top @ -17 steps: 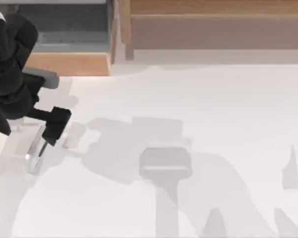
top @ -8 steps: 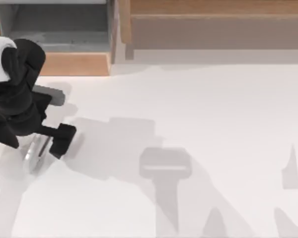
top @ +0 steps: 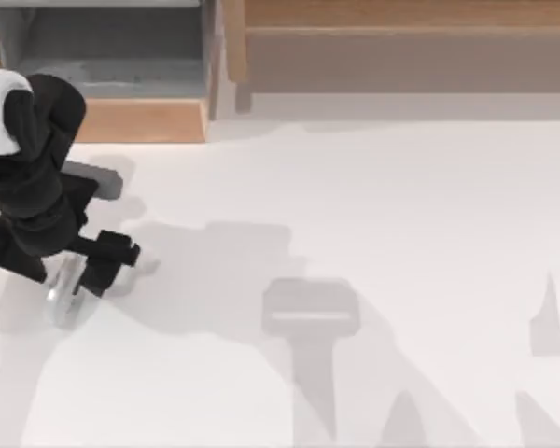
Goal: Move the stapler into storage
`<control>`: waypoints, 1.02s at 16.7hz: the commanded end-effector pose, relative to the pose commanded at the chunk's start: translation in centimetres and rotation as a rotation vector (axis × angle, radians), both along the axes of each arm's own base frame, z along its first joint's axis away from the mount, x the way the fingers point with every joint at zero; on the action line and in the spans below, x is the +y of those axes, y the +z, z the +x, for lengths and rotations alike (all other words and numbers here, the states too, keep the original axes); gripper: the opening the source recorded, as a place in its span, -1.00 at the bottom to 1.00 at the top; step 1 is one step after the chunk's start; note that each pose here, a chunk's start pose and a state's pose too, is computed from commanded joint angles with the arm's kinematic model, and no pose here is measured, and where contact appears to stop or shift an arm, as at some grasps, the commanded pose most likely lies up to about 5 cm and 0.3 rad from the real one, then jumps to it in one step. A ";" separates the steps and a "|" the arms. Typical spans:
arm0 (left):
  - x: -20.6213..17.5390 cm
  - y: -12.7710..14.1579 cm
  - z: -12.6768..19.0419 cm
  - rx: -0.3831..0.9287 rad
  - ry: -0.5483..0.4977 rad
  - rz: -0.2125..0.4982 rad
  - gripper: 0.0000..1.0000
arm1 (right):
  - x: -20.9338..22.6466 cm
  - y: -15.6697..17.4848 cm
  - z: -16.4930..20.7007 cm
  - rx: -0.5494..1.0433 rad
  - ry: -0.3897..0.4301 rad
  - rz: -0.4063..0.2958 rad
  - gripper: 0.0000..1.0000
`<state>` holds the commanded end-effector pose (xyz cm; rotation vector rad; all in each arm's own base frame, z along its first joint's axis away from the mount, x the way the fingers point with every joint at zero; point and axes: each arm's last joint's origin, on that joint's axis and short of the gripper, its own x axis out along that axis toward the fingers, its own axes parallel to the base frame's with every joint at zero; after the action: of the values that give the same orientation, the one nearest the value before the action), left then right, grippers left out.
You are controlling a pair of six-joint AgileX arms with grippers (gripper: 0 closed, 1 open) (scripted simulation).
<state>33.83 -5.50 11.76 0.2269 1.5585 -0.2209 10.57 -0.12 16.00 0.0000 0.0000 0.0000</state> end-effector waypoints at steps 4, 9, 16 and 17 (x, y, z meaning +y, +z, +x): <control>0.0 0.0 0.0 0.000 0.000 0.000 -0.51 | 0.0 0.0 0.0 0.000 0.000 0.000 1.00; 0.0 0.0 0.0 0.000 0.000 0.000 -1.00 | 0.0 0.0 0.0 0.000 0.000 0.000 1.00; 0.0 0.0 0.0 -0.001 0.000 0.000 -1.00 | 0.0 0.0 0.0 0.000 0.000 0.000 1.00; 0.0 0.1 0.0 -0.001 0.000 0.000 -1.00 | 0.0 0.0 0.0 0.000 0.000 0.000 1.00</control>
<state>33.85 -5.47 11.88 0.2275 1.5577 -0.2209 10.57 -0.12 16.00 0.0000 0.0000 0.0000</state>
